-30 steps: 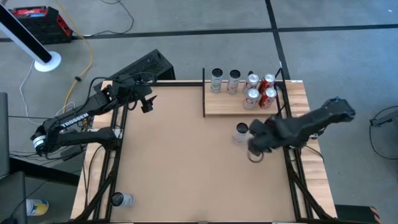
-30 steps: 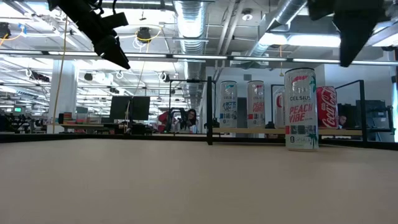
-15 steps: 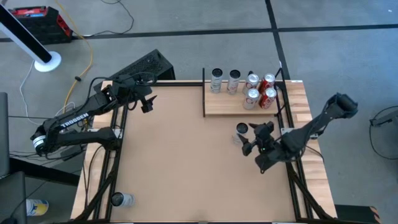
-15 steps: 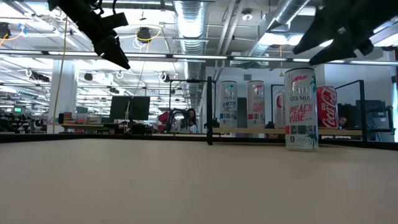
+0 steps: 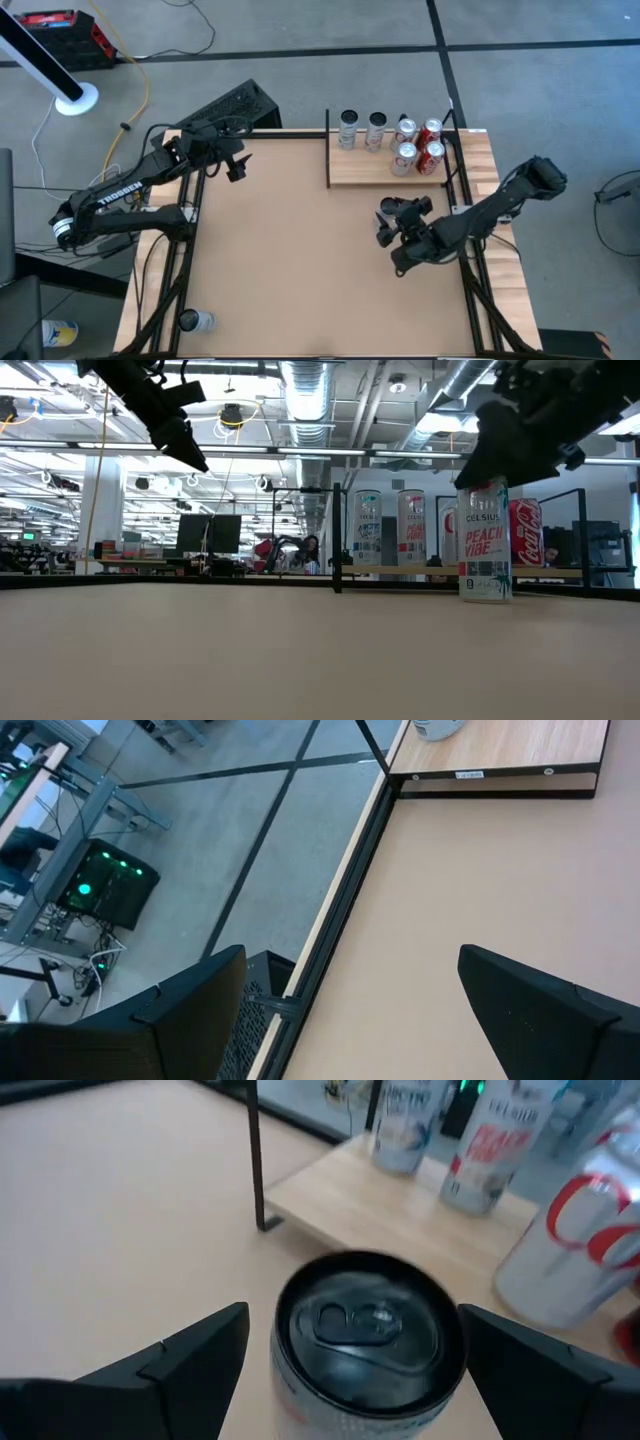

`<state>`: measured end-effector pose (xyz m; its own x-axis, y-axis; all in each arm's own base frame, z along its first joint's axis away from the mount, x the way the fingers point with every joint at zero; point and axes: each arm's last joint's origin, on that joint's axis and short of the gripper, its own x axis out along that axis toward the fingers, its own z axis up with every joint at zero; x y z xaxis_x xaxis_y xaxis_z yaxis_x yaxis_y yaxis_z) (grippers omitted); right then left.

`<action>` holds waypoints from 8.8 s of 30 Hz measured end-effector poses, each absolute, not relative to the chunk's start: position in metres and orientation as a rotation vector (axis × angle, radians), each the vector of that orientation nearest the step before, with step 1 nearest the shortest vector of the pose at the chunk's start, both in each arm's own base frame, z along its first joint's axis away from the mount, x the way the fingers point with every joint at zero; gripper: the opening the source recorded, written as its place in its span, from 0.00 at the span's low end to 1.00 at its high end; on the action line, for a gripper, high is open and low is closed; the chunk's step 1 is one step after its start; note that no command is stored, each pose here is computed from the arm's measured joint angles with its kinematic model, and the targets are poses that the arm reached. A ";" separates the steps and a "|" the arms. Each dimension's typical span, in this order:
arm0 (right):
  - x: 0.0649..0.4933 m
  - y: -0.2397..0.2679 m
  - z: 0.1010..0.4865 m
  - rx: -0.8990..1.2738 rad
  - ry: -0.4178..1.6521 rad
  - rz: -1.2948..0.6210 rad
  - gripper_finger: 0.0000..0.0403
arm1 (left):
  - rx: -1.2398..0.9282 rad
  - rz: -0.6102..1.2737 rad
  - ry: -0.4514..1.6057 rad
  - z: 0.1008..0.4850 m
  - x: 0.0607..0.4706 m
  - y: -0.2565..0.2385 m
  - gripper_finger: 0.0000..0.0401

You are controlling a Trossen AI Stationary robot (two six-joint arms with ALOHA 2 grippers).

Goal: Place canned beverage on shelf
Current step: Put the white and pink soda can on the shelf and align it with the other white and pink soda can, then put the white and blue soda can on the shelf and align it with the other white and blue soda can

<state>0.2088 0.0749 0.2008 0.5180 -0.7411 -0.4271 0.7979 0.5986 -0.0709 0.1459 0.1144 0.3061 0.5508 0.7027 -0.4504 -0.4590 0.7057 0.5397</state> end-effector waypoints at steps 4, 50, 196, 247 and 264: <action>0.211 0.074 0.199 0.152 0.460 -0.932 0.91 | 0.372 0.706 0.710 0.305 0.145 0.114 0.87; 0.226 -0.123 0.264 0.046 0.534 -0.654 0.68 | 0.334 0.704 0.716 0.303 0.145 0.113 0.87; 0.280 0.120 0.196 -0.170 0.730 -0.358 0.08 | -0.576 0.173 1.398 0.334 0.161 -0.218 0.87; 0.279 0.122 0.195 -0.221 0.768 -0.284 0.08 | -0.626 0.260 1.885 0.258 0.168 -0.233 0.87; 0.279 0.122 0.195 -0.223 0.769 -0.285 0.07 | -0.609 0.185 1.918 0.253 0.173 -0.228 0.61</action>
<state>0.2795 0.1221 0.1946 0.6837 -0.3327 -0.6496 0.1713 0.9383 -0.3003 0.1730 -0.2282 0.2533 -0.3048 -0.3279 -0.8942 -0.4931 0.8576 -0.1464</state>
